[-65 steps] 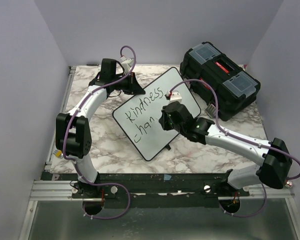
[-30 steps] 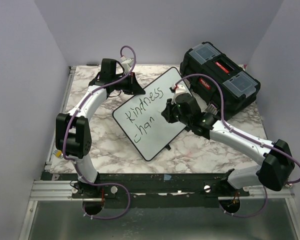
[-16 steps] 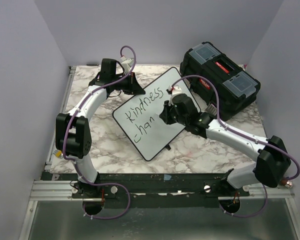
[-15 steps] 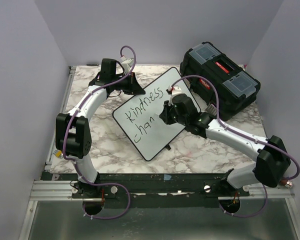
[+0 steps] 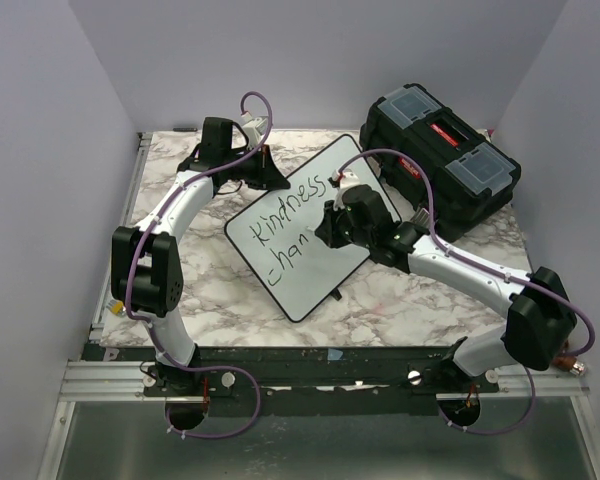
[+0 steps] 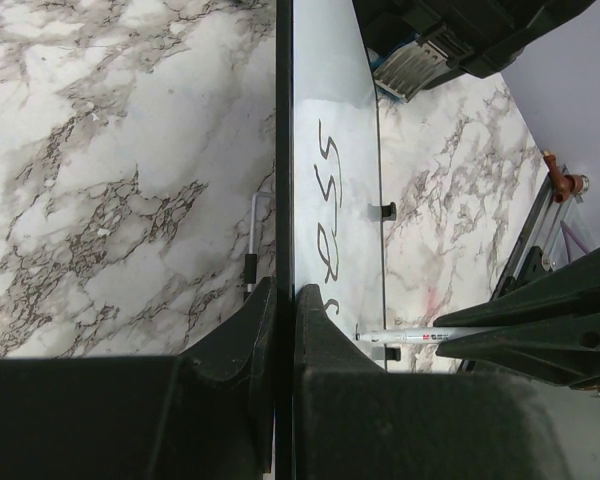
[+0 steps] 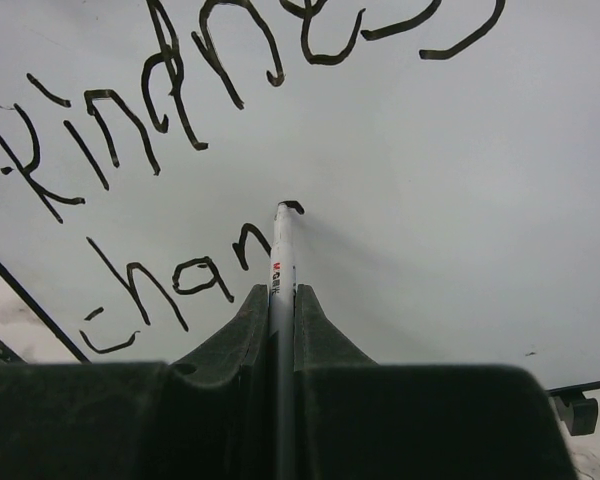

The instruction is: Write a sentence on the whiteboard

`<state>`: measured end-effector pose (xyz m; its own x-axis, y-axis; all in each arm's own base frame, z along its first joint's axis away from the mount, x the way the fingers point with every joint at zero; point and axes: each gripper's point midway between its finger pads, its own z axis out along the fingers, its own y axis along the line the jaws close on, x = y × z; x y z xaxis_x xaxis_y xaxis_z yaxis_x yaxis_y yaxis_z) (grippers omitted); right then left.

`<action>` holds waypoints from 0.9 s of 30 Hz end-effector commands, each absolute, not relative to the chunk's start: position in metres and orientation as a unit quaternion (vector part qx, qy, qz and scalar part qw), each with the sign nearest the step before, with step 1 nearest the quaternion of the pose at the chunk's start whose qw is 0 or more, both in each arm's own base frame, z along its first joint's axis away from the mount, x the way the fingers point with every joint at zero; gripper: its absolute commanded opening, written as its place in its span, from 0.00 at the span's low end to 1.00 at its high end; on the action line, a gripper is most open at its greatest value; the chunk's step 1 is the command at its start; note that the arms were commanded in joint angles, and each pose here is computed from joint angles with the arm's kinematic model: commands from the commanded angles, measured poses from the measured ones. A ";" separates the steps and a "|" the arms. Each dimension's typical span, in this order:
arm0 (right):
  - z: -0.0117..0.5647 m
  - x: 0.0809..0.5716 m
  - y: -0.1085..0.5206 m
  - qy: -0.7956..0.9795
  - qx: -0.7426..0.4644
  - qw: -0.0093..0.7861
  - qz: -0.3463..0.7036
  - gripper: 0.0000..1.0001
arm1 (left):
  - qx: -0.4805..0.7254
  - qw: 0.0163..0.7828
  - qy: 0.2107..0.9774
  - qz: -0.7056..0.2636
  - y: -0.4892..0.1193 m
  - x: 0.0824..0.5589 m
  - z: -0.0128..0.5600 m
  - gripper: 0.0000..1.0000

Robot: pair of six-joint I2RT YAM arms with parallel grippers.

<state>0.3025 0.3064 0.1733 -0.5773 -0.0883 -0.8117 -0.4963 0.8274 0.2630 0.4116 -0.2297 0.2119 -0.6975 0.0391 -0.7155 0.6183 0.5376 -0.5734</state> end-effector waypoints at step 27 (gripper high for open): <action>0.166 0.314 0.285 0.877 -0.131 0.428 0.176 0.01 | 0.252 0.325 0.808 -0.421 -0.242 0.396 0.208 0.00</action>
